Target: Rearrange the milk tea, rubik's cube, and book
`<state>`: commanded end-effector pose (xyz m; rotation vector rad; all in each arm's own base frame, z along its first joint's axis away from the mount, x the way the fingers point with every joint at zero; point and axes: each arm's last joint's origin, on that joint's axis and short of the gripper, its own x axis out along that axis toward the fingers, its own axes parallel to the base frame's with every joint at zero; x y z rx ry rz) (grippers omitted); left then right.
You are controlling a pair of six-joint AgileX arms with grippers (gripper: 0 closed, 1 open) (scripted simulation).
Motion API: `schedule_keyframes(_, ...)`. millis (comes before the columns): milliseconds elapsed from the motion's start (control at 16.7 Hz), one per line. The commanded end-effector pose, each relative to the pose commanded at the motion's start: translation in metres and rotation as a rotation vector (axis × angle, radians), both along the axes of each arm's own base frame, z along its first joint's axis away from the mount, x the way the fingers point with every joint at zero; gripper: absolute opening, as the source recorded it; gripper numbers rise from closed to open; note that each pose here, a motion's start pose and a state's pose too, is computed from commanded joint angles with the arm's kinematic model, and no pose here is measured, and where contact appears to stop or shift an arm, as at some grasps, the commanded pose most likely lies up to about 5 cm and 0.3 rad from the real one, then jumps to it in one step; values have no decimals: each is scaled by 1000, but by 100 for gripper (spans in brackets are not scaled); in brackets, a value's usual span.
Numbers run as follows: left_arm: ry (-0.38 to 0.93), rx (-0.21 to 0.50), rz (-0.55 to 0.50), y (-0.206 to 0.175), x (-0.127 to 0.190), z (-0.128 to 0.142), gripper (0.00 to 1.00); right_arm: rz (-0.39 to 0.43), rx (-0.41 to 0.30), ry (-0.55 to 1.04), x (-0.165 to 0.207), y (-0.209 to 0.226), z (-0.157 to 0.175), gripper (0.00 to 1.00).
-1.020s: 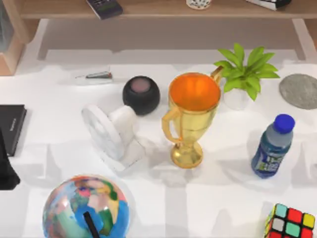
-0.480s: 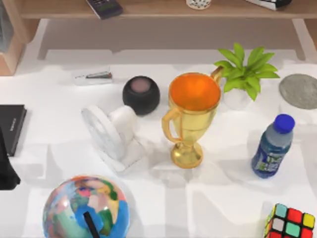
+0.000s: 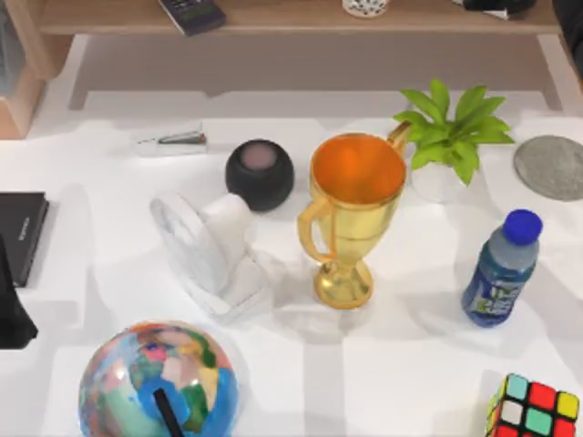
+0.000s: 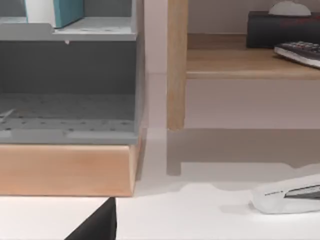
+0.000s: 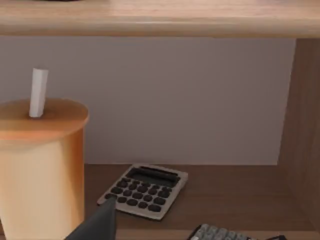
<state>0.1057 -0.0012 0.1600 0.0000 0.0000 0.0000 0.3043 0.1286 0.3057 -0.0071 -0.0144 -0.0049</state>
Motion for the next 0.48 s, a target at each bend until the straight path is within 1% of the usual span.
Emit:
schedule_keyframes(120, 0, 0, 0, 0, 0, 0, 100, -2, -5, 12, 33, 36, -17, 100)
schedule_keyframes(240, 0, 0, 0, 0, 0, 0, 100, -5, -8, 19, 58, 69, -38, 100)
schedule_keyframes(480, 0, 0, 0, 0, 0, 0, 100, -10, -5, 18, 83, 114, -71, 100)
